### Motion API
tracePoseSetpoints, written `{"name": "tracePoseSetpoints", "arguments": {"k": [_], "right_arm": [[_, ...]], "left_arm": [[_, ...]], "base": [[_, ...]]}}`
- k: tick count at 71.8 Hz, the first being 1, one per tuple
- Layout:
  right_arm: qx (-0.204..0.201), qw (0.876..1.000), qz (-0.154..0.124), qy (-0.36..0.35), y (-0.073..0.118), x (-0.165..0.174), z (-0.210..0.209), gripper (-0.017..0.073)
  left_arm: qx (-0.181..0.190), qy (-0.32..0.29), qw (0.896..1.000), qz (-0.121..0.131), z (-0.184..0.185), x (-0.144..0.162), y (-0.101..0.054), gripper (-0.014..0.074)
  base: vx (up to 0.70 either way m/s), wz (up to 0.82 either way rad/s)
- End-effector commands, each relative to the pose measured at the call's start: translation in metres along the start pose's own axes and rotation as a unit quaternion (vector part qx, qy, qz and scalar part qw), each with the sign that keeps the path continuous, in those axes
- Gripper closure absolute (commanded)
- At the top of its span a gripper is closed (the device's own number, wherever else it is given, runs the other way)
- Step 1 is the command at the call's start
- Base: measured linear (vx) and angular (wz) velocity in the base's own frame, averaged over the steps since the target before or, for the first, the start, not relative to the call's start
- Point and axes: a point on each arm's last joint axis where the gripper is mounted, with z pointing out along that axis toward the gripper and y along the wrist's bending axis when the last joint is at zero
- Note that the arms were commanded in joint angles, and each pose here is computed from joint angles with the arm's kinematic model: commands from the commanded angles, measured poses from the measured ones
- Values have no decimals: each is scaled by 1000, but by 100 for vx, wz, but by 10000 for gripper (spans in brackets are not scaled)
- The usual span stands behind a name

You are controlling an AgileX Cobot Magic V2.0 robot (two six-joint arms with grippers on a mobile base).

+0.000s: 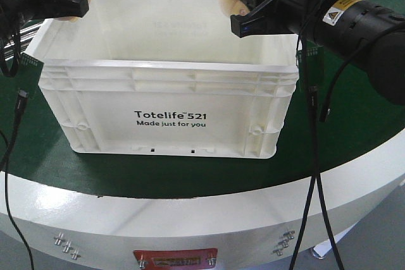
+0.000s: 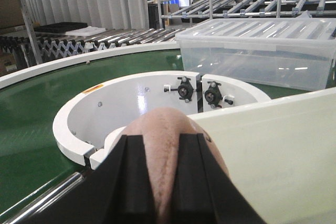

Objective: Place moving items into box and shelve
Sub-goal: 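Lift both held plushes up and over the white crate, then open both grippers to drop the plushes into the crate, then lower both grippers onto opposite crate side rims and close them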

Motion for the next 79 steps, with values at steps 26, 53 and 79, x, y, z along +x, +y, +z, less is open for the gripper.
{"name": "tracePoseSetpoints", "arguments": {"k": [26, 53, 79], "right_arm": [[14, 997, -4, -78, -4, -27, -10, -87], [62, 994, 4, -85, -34, -33, -22, -29], [96, 993, 45, -48, -59, -30, -35, -29]], "left_arm": [[0, -51, 999, -6, -1, -19, -1, 26], [-25, -38, 999, -17, -17, -30, 14, 26], [-71, 23, 997, -30, -31, -28, 43, 29]], "base": [[0, 0], [0, 0], [0, 0]]}}
